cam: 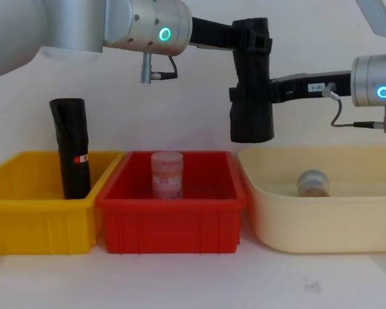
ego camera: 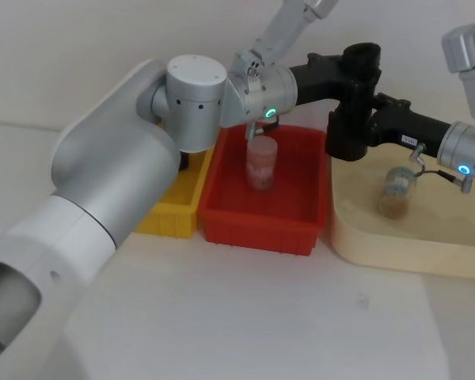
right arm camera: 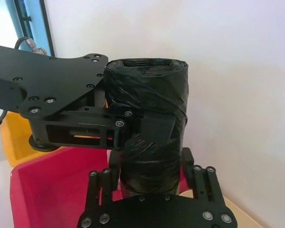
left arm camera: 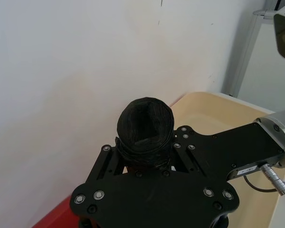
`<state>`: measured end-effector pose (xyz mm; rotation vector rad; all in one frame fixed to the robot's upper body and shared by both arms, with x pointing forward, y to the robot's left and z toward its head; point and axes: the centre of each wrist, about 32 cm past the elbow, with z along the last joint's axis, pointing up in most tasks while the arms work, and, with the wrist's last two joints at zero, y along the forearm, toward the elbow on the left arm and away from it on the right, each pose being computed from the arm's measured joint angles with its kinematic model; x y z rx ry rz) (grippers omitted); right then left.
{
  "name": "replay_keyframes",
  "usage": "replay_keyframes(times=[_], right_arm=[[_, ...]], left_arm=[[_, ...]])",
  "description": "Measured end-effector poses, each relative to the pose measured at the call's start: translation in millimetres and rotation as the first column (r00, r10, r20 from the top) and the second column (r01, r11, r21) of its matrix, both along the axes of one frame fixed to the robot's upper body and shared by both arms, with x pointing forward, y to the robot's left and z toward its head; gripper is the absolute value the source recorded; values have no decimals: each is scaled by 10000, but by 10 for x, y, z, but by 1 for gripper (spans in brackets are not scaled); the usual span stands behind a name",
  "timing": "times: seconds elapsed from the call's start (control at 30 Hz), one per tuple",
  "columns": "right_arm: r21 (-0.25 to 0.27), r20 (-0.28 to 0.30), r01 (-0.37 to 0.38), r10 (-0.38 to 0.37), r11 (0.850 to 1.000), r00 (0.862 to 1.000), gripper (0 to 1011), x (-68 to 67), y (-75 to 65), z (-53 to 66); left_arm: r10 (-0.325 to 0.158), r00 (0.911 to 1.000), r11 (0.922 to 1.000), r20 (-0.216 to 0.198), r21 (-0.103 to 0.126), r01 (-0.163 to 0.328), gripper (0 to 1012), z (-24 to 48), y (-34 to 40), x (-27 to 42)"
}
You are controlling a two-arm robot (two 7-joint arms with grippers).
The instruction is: Pick up the garbage bag with the one hand and transfer it to the other hand.
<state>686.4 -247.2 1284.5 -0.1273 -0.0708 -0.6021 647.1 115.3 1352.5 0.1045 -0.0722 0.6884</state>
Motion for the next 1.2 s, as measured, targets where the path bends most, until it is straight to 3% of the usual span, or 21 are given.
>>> replay_keyframes(times=[0.23, 0.3, 1.07, 1.2], right_arm=[[-34, 21, 22, -22, 10000, 10000, 587, 6, 10, 4], [-39, 23, 25, -25, 10000, 10000, 573, 6, 11, 5], [-73, 35, 53, -53, 10000, 10000, 573, 11, 17, 5], [-83, 36, 59, -59, 9999, 10000, 572, 11, 16, 6]], left_arm=[[1, 10000, 10000, 0, -1, -1, 365, 0, 0, 0], [0, 10000, 10000, 0, -1, 0, 365, 0, 0, 0], [-1, 10000, 10000, 0, -1, 1, 368, 0, 0, 0], [-3, 10000, 10000, 0, -3, 3, 466, 0, 0, 0]])
